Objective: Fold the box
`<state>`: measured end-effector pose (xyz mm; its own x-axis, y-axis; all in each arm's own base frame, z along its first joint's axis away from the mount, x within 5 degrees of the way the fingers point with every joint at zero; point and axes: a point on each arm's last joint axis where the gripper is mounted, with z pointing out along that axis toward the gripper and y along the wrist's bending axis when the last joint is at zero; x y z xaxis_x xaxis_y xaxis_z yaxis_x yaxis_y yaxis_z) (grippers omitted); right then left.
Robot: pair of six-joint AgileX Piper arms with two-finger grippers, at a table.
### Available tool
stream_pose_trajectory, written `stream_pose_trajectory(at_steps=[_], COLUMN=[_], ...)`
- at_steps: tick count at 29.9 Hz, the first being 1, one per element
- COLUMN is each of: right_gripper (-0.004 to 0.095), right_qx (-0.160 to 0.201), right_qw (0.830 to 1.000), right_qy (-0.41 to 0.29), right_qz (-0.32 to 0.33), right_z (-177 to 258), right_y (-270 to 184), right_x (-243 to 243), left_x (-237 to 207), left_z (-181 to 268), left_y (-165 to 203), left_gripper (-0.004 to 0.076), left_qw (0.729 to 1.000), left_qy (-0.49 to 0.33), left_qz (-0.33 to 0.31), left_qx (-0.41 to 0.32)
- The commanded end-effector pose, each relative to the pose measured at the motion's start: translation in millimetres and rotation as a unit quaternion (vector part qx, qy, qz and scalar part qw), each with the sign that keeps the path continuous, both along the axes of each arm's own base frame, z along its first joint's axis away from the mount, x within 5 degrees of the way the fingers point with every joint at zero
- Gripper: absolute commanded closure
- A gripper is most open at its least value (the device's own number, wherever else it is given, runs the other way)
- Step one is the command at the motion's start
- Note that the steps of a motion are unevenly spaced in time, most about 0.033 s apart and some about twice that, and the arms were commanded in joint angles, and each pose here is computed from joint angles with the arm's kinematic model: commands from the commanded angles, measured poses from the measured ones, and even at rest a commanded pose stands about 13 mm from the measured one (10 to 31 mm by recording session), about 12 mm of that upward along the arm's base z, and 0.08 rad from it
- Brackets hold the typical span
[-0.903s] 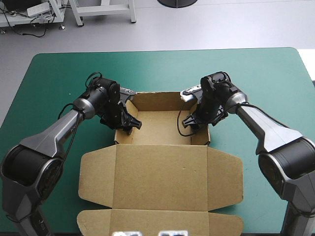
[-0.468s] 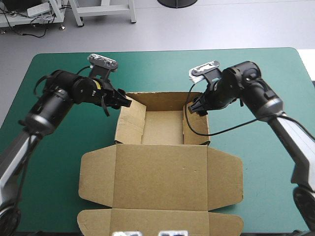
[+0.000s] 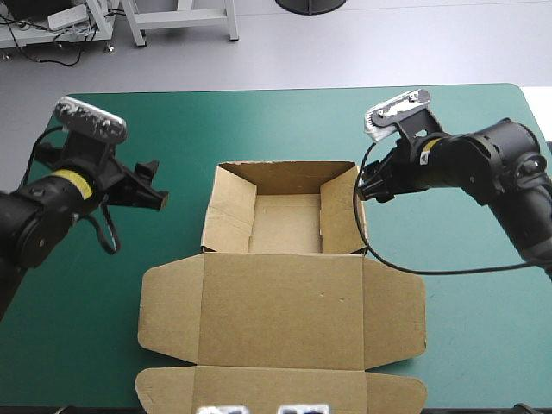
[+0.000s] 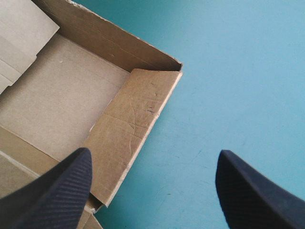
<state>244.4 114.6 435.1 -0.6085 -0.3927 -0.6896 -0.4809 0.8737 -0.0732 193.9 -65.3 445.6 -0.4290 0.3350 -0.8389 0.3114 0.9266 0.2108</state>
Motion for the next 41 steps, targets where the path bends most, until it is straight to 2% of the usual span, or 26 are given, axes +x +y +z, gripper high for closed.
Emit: stream_pose_trajectory(at_steps=[1, 7, 15, 27, 34, 38, 41], right_gripper=[0.0248, 0.0266, 0.0266, 0.0280, 0.0414, 0.0488, 0.0641], right_qx=[0.025, 0.054, 0.075, 0.042, 0.013, -0.007, -0.032], right_qw=[0.998, 0.998, 0.997, 0.995, 0.989, 0.988, 0.988], right_qy=[-0.066, -0.041, 0.025, 0.092, 0.144, 0.152, 0.150], right_qz=[-0.002, -0.012, 0.006, 0.000, 0.004, 0.004, 0.004], right_z=[6, -37, -70, -115, -126, -135, -137], right_y=[-10, -10, 10, 40, 55, 55, 52], right_x=[-17, -24, -1, 64, 94, 100, 102], left_x=[-29, -63, -82, -84, -89, -89, -89], left_z=[-6, -54, -109, -117, -117, -117, -116], left_y=[12, 32, 45, 50, 54, 53, 53], left_gripper=[0.0244, 0.0244, 0.0245, 0.0245, 0.0309, 0.0311, 0.0311], left_qw=[0.998, 0.998, 0.998, 0.996, 0.996, 0.996, 0.996], left_qy=[-0.063, -0.056, -0.027, -0.030, -0.026, -0.026, -0.029], left_qz=[-0.007, 0.025, 0.057, 0.079, 0.089, 0.089, 0.087], left_qx=[-0.018, -0.015, -0.003, -0.003, -0.004, -0.005, -0.008])
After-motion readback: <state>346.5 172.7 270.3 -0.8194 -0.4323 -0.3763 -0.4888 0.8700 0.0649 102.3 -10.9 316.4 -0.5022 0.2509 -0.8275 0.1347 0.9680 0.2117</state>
